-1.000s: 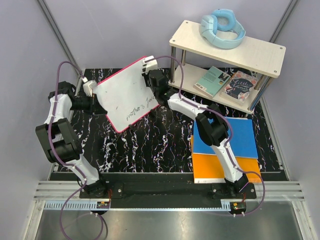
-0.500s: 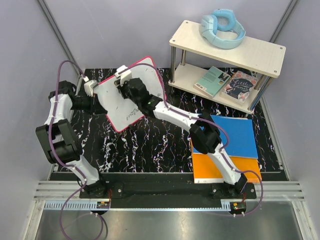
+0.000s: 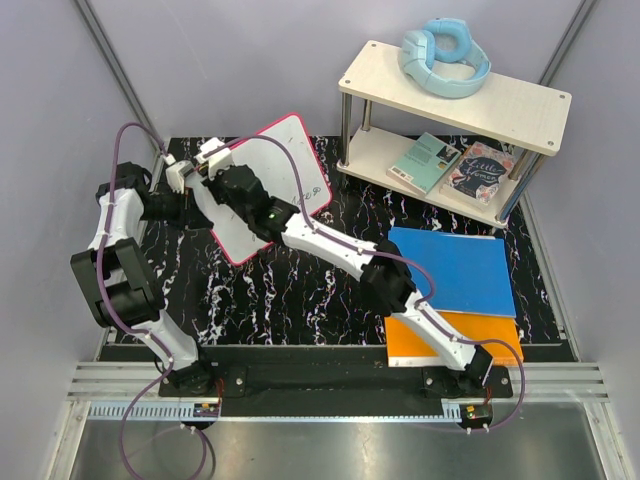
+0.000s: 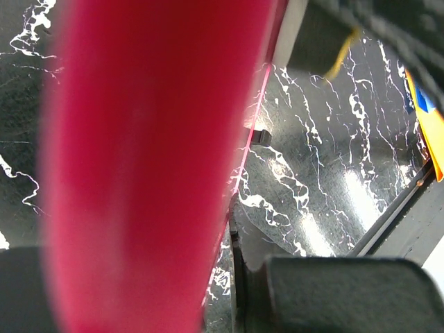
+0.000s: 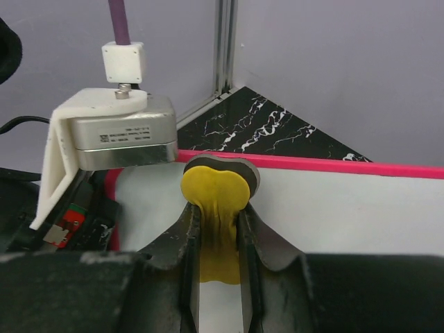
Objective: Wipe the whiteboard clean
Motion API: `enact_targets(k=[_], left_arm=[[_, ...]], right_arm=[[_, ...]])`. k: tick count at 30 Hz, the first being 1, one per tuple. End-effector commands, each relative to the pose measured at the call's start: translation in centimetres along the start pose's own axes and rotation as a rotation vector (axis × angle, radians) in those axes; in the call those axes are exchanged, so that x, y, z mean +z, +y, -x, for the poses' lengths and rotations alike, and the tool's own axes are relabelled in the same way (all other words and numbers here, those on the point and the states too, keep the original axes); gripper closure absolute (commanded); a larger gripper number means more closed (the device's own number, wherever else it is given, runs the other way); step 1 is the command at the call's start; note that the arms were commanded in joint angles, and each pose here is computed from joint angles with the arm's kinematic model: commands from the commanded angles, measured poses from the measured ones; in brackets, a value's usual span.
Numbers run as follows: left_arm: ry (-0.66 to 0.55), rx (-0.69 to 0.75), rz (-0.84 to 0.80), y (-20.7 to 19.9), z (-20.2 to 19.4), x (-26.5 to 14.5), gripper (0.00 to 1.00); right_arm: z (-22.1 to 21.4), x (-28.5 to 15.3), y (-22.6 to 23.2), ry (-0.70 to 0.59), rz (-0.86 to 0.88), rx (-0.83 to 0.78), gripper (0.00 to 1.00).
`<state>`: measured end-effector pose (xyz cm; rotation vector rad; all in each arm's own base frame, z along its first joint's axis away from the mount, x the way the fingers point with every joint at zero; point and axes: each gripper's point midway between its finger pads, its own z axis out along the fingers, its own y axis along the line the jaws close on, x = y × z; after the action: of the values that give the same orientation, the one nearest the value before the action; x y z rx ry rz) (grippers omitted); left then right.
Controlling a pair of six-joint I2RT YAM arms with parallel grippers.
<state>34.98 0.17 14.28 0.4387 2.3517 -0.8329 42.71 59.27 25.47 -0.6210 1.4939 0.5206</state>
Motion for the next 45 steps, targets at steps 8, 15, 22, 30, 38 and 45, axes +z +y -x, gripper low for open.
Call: enact_targets(k=[8, 15, 22, 30, 38, 45], left_arm=[[0.174, 0.306, 0.218, 4.7, -1.8, -0.7, 1.0], [0.169, 0.305, 0.218, 4.7, -1.6, -0.7, 1.0], [0.163, 0.29, 0.207, 4.5, -1.6, -0.5, 1.0], [0.149, 0.28, 0.194, 4.3, -1.4, -0.4, 1.0], [0.162, 0.293, 0.21, 4.3, -1.8, -0.7, 1.0], [0.166, 0.295, 0.205, 4.3, -1.9, -0.6, 1.0]], right_arm=[[-0.6, 0.5, 1.2, -0.017, 0.002, 0.014, 1.0], [-6.6, -1.8, 1.7, 0.157, 0.046, 0.002, 1.0], [-12.8, -6.7, 1.1, 0.34, 0.048, 0.049, 1.0], [-15.3, -8.6, -0.7, 0.387, -0.053, 0.08, 1.0], [-9.0, -6.0, -5.1, 0.237, -0.158, 0.102, 1.0], [-5.1, -4.5, -13.8, 0.144, -0.303, 0.137, 1.0]])
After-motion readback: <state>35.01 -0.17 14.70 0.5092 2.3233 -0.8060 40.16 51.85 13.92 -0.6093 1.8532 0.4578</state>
